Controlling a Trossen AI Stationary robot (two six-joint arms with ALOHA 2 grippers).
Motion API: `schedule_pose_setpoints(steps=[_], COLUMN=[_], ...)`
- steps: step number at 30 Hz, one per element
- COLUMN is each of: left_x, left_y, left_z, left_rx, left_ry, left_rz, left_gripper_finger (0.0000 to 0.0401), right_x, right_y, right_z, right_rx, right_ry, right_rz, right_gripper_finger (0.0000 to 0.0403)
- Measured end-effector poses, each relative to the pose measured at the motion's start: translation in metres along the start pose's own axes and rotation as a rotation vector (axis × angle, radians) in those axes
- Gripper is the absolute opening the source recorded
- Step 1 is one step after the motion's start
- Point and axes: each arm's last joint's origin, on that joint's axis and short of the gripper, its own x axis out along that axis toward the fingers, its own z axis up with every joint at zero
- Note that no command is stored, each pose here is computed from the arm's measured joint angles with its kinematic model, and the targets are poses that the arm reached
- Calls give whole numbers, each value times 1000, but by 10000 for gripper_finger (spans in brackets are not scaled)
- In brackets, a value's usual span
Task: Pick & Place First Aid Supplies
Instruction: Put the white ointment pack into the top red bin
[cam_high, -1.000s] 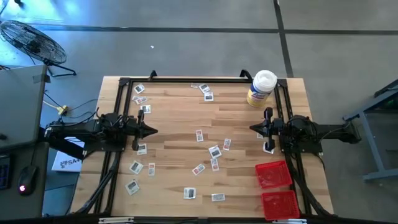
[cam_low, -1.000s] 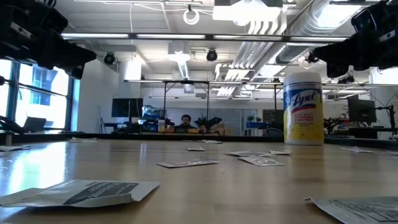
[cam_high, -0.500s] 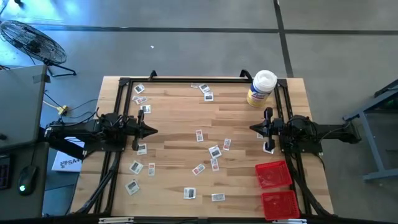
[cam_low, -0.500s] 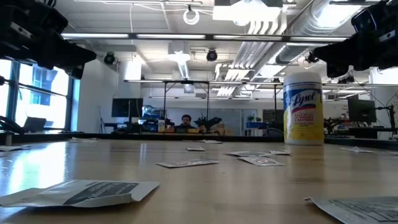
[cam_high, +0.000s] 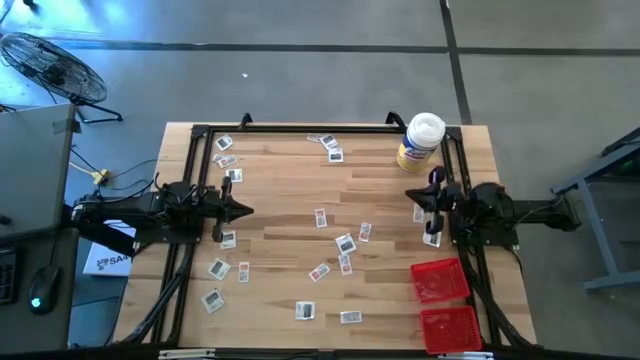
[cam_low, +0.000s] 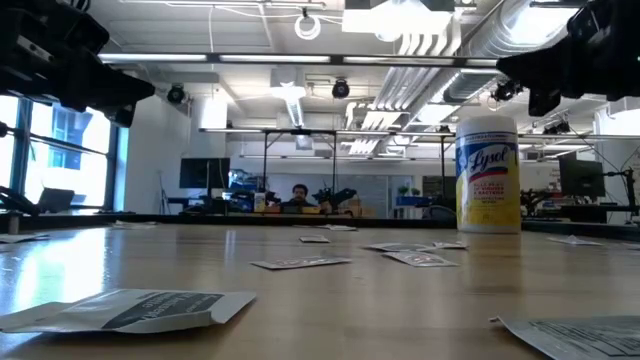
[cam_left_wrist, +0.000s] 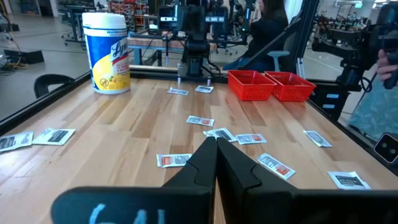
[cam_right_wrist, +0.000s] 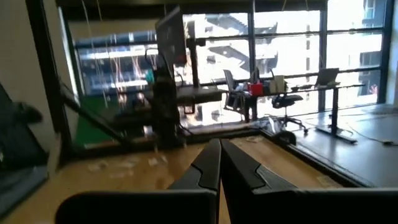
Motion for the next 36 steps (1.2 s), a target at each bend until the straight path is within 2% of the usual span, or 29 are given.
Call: schedule_pose_setpoints(steps=[8, 17, 22, 27, 36], left_x=[0, 0, 0, 0, 0], left_y=[0, 0, 0, 0, 0], left_z=[0, 0, 0, 0, 0], left_rx=[0, 0, 0, 0, 0], left_ry=[0, 0, 0, 0, 0], left_rz=[0, 0, 0, -1, -1], left_gripper_finger=[1, 1, 1, 1, 1], right_x=[-1, 7, 20, 41, 100], right_y=[-2, 2, 4, 8, 20], right_z=[16, 21, 16, 16, 30], right_rx=[0, 64, 57, 57, 50], right_ry=[-163, -217, -184, -91, 31], right_rz=[-80, -21, -1, -2, -4], right_gripper_finger=[0, 0, 0, 0, 0])
